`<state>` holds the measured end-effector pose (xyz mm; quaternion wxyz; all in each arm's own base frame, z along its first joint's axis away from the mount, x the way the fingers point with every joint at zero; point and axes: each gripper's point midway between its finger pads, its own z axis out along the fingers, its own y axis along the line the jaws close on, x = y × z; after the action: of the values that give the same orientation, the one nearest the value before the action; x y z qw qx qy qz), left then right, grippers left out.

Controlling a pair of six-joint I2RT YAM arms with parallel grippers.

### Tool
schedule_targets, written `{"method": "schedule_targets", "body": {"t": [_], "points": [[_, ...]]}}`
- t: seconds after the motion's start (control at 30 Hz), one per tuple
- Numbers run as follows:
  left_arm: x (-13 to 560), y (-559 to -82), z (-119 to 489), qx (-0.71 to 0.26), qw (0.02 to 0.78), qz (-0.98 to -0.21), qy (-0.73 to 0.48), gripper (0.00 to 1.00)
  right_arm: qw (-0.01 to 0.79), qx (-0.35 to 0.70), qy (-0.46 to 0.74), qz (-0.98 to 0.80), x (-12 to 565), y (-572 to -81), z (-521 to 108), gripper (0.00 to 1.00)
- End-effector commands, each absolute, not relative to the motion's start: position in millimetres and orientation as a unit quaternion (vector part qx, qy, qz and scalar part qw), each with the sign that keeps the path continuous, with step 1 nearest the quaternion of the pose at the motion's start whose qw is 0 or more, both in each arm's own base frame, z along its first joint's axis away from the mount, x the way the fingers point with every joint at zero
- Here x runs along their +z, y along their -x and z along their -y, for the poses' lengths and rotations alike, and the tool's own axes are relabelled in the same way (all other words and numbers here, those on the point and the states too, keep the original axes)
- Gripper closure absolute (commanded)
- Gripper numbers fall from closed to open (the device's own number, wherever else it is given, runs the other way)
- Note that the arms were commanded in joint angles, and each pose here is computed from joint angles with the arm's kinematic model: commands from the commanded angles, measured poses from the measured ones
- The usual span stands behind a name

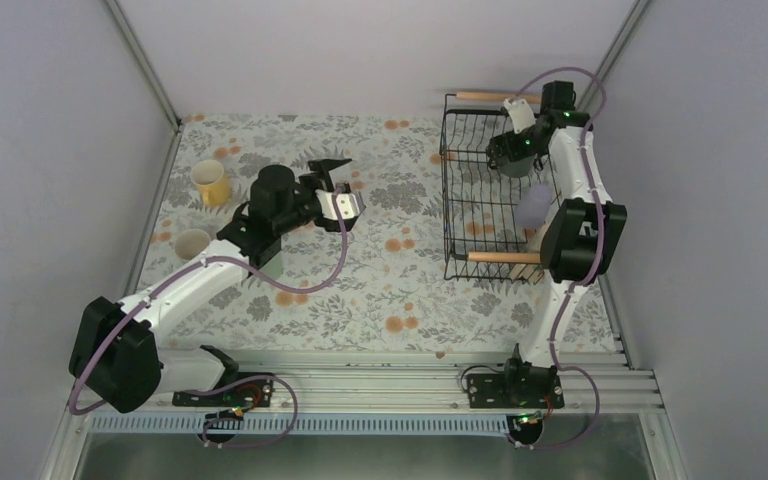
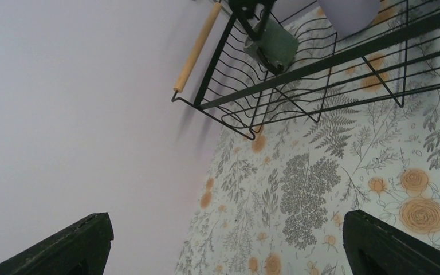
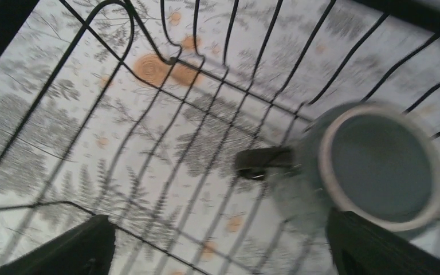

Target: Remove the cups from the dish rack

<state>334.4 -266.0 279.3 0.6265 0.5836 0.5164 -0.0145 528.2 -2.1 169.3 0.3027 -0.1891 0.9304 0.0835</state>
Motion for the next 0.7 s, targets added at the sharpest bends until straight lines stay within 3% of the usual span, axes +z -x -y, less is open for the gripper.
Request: {"method": "schedule_targets", "body": {"t": [0.0, 0.2, 0.67], "points": [[283.4, -329.5, 266.7, -0.002, 0.642, -0.489, -0.590, 0.00, 0.316, -0.030, 0.325, -0.891, 198.2, -537.8, 17.8, 0.01], [277.8, -331.8, 267.3, 0.003, 0.642, -0.488, -0.592, 0.00, 0.295, -0.104, 0.424, -0.850, 190.9, -533.9, 22.1, 0.00], [264.2, -331.1, 266.4, 0.006, 0.637, -0.487, -0.598, 0.00, 0.258, -0.239, 0.463, -0.814, 145.1, -559.7, 24.8, 0.04]]}}
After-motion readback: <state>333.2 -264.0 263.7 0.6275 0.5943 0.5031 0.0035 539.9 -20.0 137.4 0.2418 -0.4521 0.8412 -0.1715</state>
